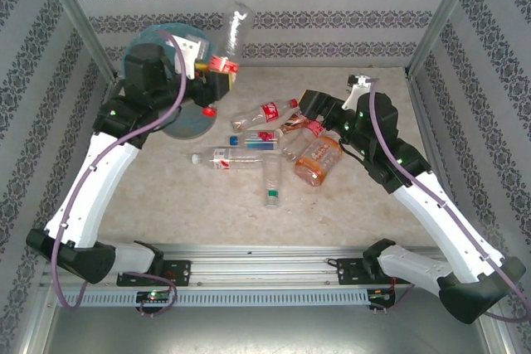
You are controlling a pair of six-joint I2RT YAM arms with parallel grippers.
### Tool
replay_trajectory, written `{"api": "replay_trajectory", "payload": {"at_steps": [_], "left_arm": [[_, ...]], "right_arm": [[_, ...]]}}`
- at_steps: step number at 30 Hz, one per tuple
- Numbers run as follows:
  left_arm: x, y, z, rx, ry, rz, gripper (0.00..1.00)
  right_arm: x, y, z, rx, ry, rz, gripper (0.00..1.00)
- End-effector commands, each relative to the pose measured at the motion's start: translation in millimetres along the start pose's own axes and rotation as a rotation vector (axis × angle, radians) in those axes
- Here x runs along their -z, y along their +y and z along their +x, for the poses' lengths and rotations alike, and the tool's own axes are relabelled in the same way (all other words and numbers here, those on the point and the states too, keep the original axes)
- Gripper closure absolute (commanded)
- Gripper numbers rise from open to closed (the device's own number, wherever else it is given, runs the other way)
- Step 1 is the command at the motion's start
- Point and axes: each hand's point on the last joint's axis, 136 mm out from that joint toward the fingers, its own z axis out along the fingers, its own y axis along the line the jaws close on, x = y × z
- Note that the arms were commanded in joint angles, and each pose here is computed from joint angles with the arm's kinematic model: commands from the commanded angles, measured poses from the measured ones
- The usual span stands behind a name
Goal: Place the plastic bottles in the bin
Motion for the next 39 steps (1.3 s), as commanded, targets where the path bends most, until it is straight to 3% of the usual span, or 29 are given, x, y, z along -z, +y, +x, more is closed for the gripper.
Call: {"api": "replay_trajectory", "payload": {"at_steps": [1,12,16,20,29,35,39], "left_arm": [[-12,42,8,-0.014,0.054,-0.105,0.52],[-28,168,-13,0.065,0.010,-0.333,0.55],[-24,202,-25,0.120,-0.048,-0.348,0.56],[-23,224,-33,0.122,-0.099,-0.352,0.56],[-52,264,-2,0.056,-0.073,-0.397,0.54],[-54,276,11,0.017,-0.078,-0.425,0.38],[-56,281,22,0.018,-0.055,-0.428,0.36]], "right_arm": [[3,1,-14,0.004,-0.050,-0.009,0.13],[-3,-23,-24,-0.030,-0.062,0.018,0.15],[-12,-27,-25,-0.048,-0.042,0.015,0.15],[-18,-36,-24,-0.054,-0.033,0.029,0.15],[-30,-52,-14,-0.104,-0.008,0.043,0.16],[-34,-58,-9,-0.129,-0.002,0.050,0.16],[-35,-59,-8,-0.136,0.001,0.054,0.16]]}}
